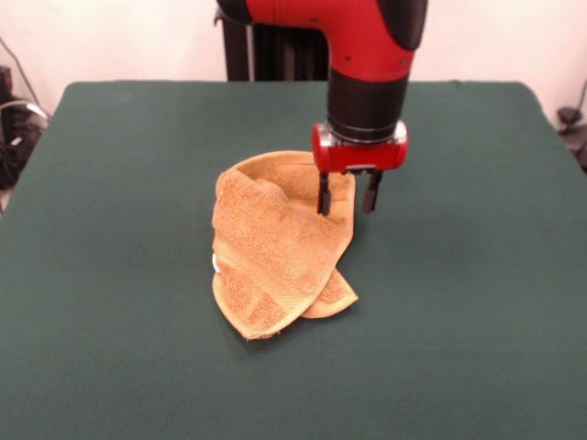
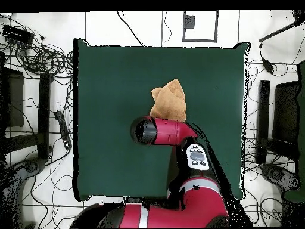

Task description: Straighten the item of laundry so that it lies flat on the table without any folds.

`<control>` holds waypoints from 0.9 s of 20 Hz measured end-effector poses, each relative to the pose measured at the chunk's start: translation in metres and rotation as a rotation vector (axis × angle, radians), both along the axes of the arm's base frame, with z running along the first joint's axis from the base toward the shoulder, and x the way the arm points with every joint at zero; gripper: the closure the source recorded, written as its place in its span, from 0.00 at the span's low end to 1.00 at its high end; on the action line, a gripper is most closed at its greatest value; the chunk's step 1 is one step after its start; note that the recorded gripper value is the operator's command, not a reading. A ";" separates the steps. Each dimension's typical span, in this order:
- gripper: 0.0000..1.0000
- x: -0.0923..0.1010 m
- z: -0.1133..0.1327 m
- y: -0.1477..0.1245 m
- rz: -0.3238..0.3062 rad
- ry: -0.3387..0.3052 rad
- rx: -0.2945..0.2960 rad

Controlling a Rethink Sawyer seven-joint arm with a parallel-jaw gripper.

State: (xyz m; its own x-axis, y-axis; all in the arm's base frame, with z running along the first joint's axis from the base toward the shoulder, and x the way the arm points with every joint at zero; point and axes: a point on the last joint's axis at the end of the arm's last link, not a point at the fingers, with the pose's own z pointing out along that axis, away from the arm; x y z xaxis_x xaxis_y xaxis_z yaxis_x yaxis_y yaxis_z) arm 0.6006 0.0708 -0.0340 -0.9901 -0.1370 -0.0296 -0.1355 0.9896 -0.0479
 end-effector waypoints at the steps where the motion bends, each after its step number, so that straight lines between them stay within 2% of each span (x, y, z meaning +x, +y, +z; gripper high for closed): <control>1: 0.00 -0.003 -0.006 -0.002 -0.004 0.010 0.001; 18: 0.00 -0.003 -0.011 -0.003 -0.006 0.014 0.002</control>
State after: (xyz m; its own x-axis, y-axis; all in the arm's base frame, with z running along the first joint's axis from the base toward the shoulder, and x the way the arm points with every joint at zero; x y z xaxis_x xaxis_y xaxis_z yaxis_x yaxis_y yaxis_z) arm 0.5980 0.0677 -0.0446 -0.9912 -0.1310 -0.0163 -0.1302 0.9905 -0.0443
